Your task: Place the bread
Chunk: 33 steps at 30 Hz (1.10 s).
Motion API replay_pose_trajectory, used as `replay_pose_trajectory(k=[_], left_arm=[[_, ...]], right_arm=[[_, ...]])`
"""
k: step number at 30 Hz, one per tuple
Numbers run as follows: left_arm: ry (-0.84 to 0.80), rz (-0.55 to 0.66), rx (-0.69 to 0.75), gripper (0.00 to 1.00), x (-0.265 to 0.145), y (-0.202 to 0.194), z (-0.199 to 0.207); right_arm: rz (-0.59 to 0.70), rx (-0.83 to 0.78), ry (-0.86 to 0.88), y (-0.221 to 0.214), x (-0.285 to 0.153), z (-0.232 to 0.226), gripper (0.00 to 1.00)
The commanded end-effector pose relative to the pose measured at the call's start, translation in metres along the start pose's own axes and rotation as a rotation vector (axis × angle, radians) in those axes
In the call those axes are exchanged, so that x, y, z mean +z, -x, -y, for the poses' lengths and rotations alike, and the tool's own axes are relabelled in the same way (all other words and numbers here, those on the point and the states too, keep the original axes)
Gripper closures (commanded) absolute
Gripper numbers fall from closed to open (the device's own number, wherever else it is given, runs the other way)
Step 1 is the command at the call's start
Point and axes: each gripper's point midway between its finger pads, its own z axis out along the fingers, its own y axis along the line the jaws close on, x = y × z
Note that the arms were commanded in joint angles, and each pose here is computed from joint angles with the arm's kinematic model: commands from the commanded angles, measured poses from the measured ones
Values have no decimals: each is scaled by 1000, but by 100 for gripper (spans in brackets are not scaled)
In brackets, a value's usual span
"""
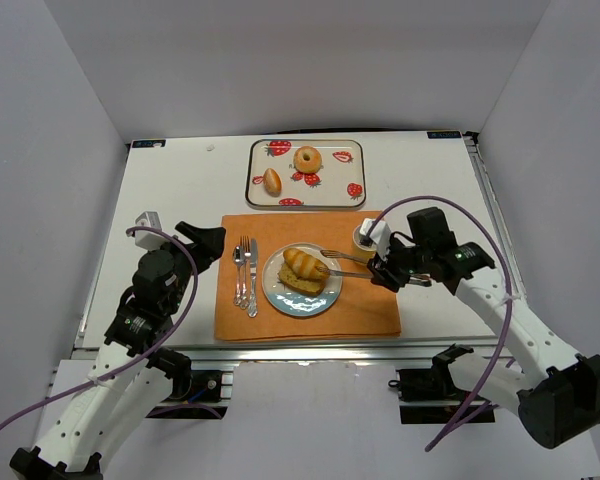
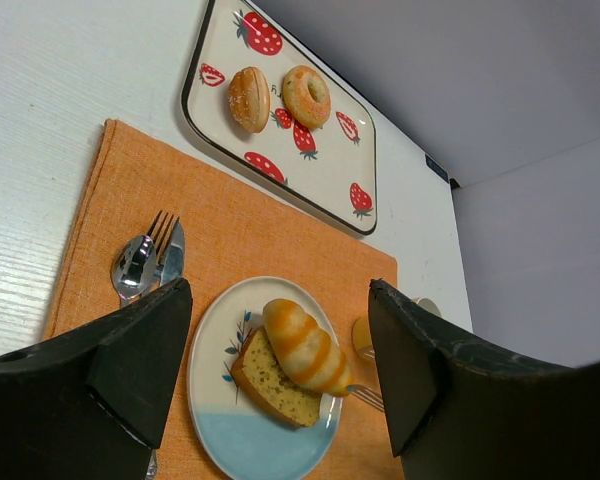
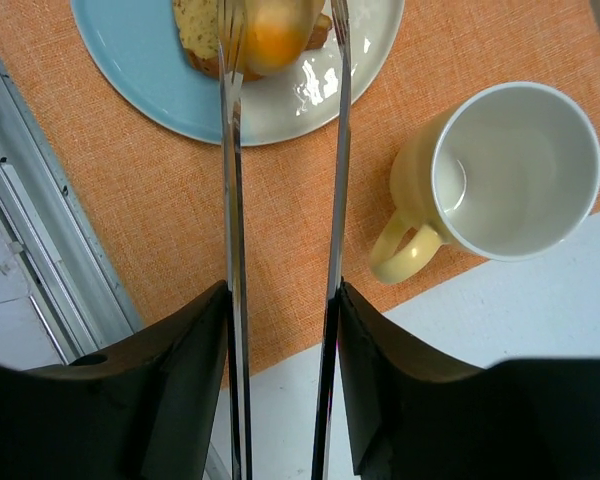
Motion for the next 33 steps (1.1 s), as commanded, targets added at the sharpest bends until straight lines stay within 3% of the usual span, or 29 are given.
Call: replay_pose_trajectory(k=[1,9,14,16,18,19,20,21,22,23,25,27,28,29,32,33], left_arm=[[5,-12,5,20,0,-4,-2],[1,-11,1,20,0,-4,-2],[-6,-15,3,24,0,-4,0],[-7,-22,7,33,1,-6,0],[-19,-31,8,56,1,-7,3],[-22,-37,8,79,2,-9,3],[-24,-41,5,90,2,-10,3],[-24,-48,2,99,2,-12,3],[-24,-52,1,100,2,-13,3],[-22,-61,3,100,3,-15,2],[-19,-71,6,100,4,-17,2],[-10,-88,13,92,6,-21,0],[-4,-96,17,84,7,-23,-2],[1,-106,23,66,8,-25,-2],[15,-139,38,39,12,-33,-6],[16,-150,44,35,13,-36,-6]], right_arm=[[49,-40,-9,14,-11,-2,49],[85,-80,-17,21,-23,-7,49],[151,-34,-22,51,-25,3,58],[190,-8,-40,69,-28,11,65],[199,20,-57,79,-26,21,70],[230,22,-88,93,-31,30,77],[228,78,-122,94,-30,42,81],[238,107,-151,98,-33,52,84],[277,122,-204,112,-42,68,92],[279,233,-250,105,-47,91,99],[300,337,-313,98,-57,121,100],[308,466,-444,72,-72,168,100],[290,501,-515,57,-76,183,100],[253,567,-573,23,-75,198,100],[191,646,-705,-43,-71,224,100],[183,651,-736,-56,-70,231,97]])
